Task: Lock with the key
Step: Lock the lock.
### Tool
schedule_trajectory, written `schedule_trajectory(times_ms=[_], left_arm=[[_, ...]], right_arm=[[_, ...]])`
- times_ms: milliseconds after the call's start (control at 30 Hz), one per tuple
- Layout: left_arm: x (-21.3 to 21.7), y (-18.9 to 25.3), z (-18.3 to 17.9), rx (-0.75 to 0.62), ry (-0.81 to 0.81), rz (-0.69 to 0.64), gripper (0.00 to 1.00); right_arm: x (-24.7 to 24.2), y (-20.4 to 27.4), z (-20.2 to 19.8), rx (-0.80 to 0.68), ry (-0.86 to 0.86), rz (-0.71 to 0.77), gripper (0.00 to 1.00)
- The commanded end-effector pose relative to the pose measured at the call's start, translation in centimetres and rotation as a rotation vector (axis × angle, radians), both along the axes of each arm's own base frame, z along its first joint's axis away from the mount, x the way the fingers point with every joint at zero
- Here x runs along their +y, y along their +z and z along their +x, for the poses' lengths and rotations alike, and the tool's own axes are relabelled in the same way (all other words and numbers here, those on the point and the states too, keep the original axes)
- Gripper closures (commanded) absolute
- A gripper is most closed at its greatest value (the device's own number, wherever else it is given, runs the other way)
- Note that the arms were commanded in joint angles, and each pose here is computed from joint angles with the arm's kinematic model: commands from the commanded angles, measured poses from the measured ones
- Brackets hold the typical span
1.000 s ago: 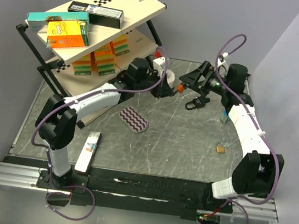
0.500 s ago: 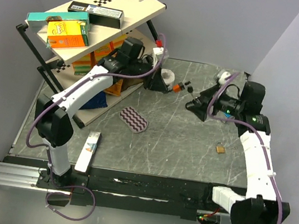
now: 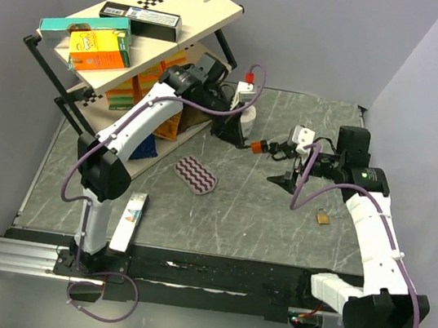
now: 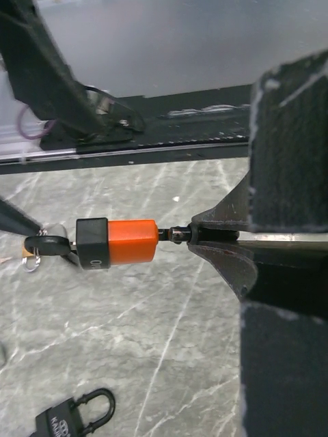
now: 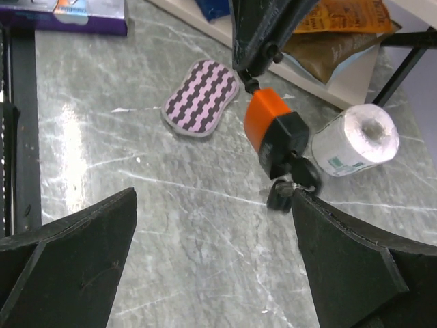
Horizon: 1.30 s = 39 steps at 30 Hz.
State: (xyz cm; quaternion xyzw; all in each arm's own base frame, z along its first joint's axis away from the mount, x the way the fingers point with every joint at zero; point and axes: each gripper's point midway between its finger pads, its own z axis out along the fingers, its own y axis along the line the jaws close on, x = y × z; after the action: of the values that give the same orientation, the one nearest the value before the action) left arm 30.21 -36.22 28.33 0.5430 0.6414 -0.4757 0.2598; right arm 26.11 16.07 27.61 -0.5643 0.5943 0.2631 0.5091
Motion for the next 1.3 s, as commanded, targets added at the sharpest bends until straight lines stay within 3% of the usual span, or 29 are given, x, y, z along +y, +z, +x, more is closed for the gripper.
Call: schedule_trajectory(times_ms=[0, 167, 500, 767, 900, 1000, 1267], left_arm=[[1.0, 1.6, -2.0, -0.084, -0.108, -0.019, 0.99], [1.3, 1.4, -2.4, -0.098, -0.106, -0.018, 0.99], [1.0, 0.7, -3.0, -0.101, -0.154, -0.009, 0.99], [1.0, 0.8, -3.6, -0.133, -0.168, -0.011, 0.99], [0.9, 0.9, -4.0, -0.147, -0.174, -0.008, 0.99], [0.8, 1.0, -4.3, -0.146, -0.182, -0.010, 0.99], [0.2, 1.4, -5.7, -0.062, -0.180, -0.036, 0.99]], right_arm=[[0.2, 0.7, 0.1, -0.034, 0.035, -0.018, 0.00], [0.1, -0.8, 0.3, 0.049, 0.035, -0.029, 0.00], [2.6, 0.8, 1.0, 0.083, 0.080, 0.007, 0.02], [3.7, -1.5, 1.0, 0.049, 0.102, -0.071, 0.12], [4.2, -1.9, 1.3, 0.054, 0.108, -0.081, 0.23], [4.3, -2.1, 1.4, 0.054, 0.114, -0.085, 0.41], [4.1, -3.2, 0.6, 0.037, 0.154, -0.110, 0.70]])
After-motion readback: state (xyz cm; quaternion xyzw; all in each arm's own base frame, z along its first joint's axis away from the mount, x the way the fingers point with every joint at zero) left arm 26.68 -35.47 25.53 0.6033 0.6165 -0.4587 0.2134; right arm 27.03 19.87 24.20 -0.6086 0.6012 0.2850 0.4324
